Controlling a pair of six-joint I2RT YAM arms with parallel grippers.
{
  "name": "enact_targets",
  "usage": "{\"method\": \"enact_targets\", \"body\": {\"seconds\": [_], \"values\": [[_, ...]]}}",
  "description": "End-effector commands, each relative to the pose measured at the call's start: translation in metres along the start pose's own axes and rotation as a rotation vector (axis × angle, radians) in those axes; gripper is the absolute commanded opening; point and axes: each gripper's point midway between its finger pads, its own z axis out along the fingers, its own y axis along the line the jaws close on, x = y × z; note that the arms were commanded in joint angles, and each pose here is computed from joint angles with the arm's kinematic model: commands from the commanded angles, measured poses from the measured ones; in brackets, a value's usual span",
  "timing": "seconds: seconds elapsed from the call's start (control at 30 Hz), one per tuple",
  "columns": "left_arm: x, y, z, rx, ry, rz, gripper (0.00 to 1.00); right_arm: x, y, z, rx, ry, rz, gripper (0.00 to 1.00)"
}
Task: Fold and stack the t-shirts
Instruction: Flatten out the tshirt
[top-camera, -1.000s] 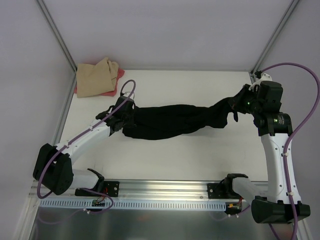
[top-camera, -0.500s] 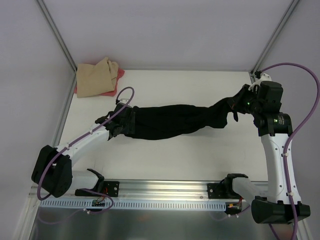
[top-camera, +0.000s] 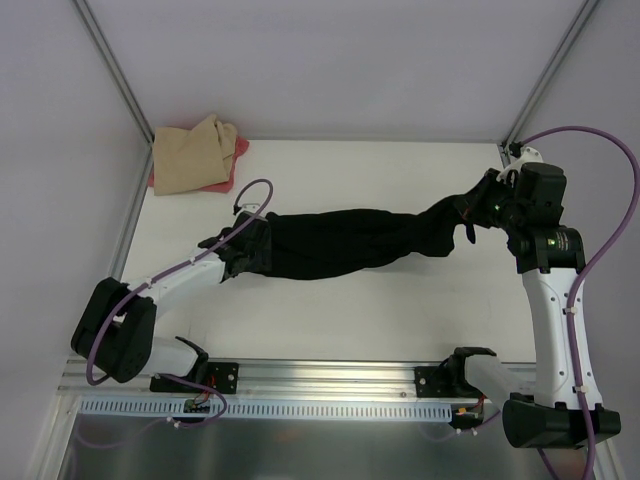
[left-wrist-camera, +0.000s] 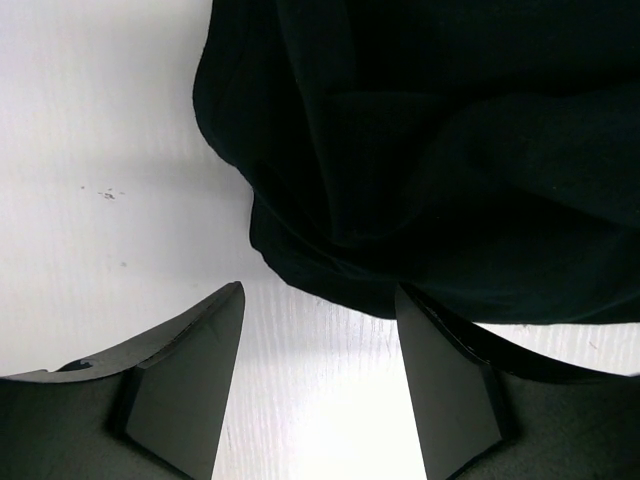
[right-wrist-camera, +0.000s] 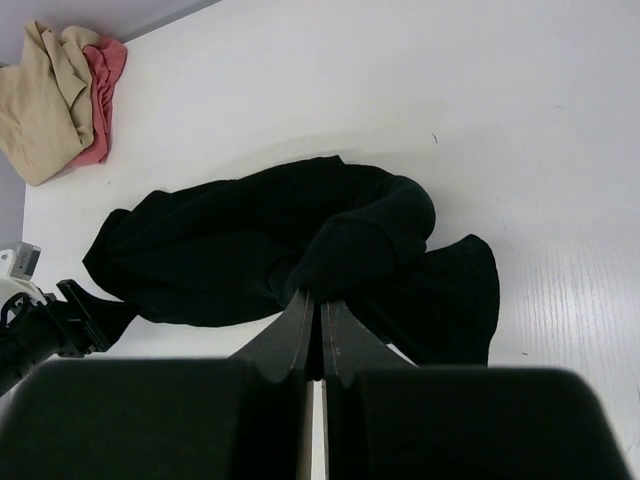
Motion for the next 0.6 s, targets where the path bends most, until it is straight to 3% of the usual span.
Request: {"method": "enact_targets", "body": {"seconds": [0.0, 0.33, 0.57], "values": [[0.007, 0.003, 0.008, -0.012, 0.003, -0.039, 0.62, -0.016, 0.008, -0.006, -0.037, -0.069, -0.007, 0.01], [0.022, 0.003, 0.025, -0.009, 0.018, -0.037, 0.59, -0.014, 0.009, -0.005, -0.040, -0.064, -0.006, 0.01], [0.022, -0.004, 0.033, 0.013, 0.018, -0.035, 0.42, -0.014, 0.009, -0.004, -0.047, -0.062, -0.008, 0.01]]}}
